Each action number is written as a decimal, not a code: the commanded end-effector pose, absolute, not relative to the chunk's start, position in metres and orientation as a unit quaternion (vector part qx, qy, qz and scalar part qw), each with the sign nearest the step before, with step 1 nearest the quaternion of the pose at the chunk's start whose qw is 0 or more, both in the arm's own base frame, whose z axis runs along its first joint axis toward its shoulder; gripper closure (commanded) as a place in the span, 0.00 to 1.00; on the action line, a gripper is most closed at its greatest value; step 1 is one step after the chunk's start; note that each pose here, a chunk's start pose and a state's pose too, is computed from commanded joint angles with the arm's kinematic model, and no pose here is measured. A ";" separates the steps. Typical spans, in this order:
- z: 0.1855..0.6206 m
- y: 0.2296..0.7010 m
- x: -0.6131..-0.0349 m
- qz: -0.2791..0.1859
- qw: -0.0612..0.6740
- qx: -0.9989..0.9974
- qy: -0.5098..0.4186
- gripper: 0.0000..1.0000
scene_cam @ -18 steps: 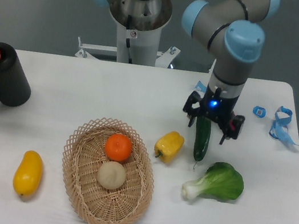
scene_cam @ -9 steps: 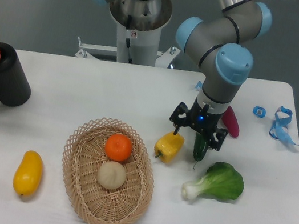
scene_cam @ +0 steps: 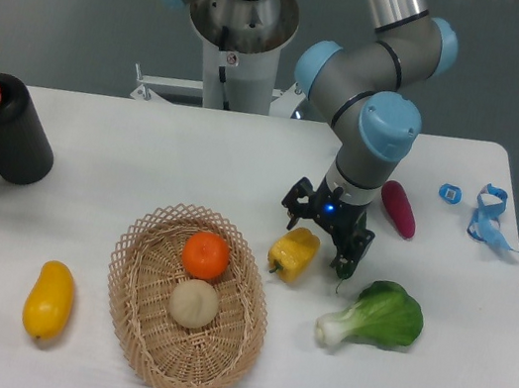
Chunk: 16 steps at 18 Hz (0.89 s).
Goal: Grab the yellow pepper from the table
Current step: 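Lower the gripper around the yellow pepper and close on it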
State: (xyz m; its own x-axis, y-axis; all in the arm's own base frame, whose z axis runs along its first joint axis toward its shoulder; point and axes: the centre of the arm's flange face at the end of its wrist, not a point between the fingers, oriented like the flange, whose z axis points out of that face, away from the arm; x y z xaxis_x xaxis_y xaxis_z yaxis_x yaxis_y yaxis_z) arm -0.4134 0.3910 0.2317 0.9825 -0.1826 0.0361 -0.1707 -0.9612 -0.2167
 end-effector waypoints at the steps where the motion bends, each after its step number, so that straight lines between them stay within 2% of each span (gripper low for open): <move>1: 0.230 0.390 -0.412 -0.029 0.106 -0.990 0.089 0.00; 16: 0.211 0.407 -0.400 -0.032 0.104 -0.988 0.106 0.00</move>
State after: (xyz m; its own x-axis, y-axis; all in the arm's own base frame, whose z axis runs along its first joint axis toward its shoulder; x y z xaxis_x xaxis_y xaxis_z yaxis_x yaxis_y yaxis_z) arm -0.3998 0.4072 0.2115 0.9753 -0.2169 0.0417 -0.2035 -0.9559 -0.2119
